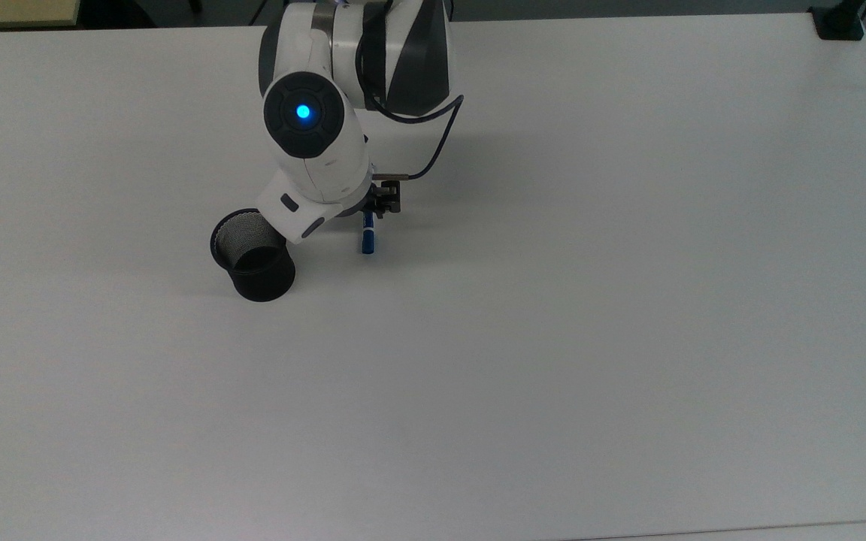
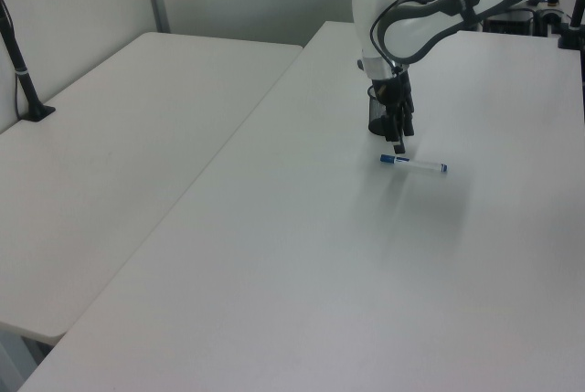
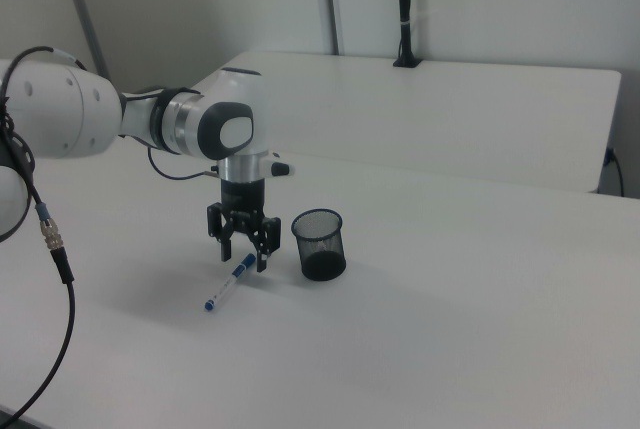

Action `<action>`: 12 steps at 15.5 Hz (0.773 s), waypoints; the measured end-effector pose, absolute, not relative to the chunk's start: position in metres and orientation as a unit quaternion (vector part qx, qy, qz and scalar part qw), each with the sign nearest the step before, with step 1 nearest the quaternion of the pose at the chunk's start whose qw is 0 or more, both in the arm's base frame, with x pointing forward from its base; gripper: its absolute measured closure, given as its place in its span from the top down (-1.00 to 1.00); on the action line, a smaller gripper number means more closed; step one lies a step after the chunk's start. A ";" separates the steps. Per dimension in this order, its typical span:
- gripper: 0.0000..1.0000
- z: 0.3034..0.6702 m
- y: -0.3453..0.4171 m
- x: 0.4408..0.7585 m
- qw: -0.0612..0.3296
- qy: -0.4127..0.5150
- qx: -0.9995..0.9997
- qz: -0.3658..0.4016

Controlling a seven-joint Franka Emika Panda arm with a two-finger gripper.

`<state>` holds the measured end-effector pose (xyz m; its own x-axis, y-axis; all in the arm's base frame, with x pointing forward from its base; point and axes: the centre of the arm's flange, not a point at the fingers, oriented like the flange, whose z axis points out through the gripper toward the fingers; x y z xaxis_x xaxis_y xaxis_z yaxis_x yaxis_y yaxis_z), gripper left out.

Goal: Insert the marker
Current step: 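Lower the gripper over the marker and close on its body, then lift the grasped marker and carry it toward the black mesh cup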

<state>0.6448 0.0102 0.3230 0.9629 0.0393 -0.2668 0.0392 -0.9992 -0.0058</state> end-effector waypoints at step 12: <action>-0.54 0.299 0.039 0.644 -0.023 -0.058 -0.986 0.153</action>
